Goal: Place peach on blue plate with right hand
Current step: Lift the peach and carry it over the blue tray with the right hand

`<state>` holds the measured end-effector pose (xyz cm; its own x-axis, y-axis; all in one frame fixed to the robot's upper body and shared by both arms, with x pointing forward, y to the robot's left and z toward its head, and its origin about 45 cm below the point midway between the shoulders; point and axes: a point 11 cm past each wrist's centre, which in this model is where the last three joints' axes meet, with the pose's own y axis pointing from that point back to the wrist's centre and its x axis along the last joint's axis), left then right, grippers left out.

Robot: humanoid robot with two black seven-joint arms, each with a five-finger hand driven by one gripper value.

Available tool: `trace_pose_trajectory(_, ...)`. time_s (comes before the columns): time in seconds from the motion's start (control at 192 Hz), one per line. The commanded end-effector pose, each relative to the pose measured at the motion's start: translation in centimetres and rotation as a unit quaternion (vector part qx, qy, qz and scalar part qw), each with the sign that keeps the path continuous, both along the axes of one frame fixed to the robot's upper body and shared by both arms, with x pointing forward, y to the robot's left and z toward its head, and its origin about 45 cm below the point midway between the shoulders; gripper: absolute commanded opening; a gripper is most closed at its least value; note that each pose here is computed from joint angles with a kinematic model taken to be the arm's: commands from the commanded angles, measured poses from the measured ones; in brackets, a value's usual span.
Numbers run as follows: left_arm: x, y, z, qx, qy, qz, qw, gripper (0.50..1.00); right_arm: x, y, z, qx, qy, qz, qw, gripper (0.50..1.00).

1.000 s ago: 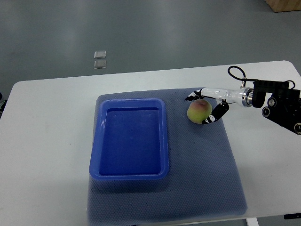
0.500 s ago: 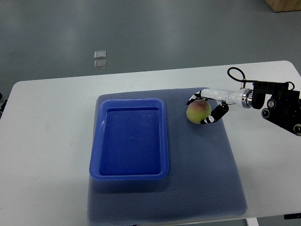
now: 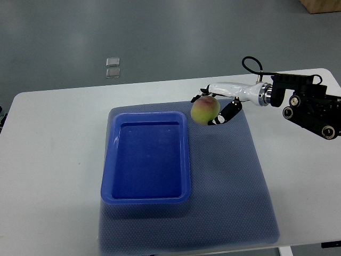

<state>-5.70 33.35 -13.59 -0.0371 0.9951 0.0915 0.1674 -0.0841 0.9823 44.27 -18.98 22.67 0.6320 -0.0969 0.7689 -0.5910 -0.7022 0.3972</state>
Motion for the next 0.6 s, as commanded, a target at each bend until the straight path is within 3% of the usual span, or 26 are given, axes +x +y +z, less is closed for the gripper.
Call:
trace_pose_trajectory(0.0,0.0,0.0,0.0,0.0,0.0,0.0,1.0,1.0,-0.5,4.2,0.3,0.016,0.0,0.038,0.999,0.721)
trace_pose_trajectory(0.042,0.0,0.0,0.0,0.0,0.0,0.0,1.0,1.0,-0.5,4.2,0.3,0.016,0.0,0.038,0.999,0.721)
trace_pose_trajectory(0.047,0.0,0.0,0.0,0.0,0.0,0.0,1.0,1.0,-1.1,6.7,0.1,0.026,0.005,0.059,0.998,0.725)
trace_pose_trajectory(0.109,0.0,0.0,0.0,0.0,0.0,0.0,1.0,1.0,-2.0,9.1,-0.3,0.036,0.011,0.081,0.996,0.735)
trace_pose_trajectory(0.297,0.0,0.0,0.0,0.0,0.0,0.0,1.0,1.0,-3.8,12.1,-1.8,0.049,0.029,0.107,0.993,0.754)
trace_pose_trajectory(0.302,0.0,0.0,0.0,0.0,0.0,0.0,1.0,1.0,-4.7,13.1,-2.7,0.055,0.04,0.115,0.991,0.756)
trace_pose_trajectory(0.594,0.0,0.0,0.0,0.0,0.0,0.0,1.0,1.0,-5.9,13.0,-4.9,0.037,0.048,0.122,0.991,0.789)
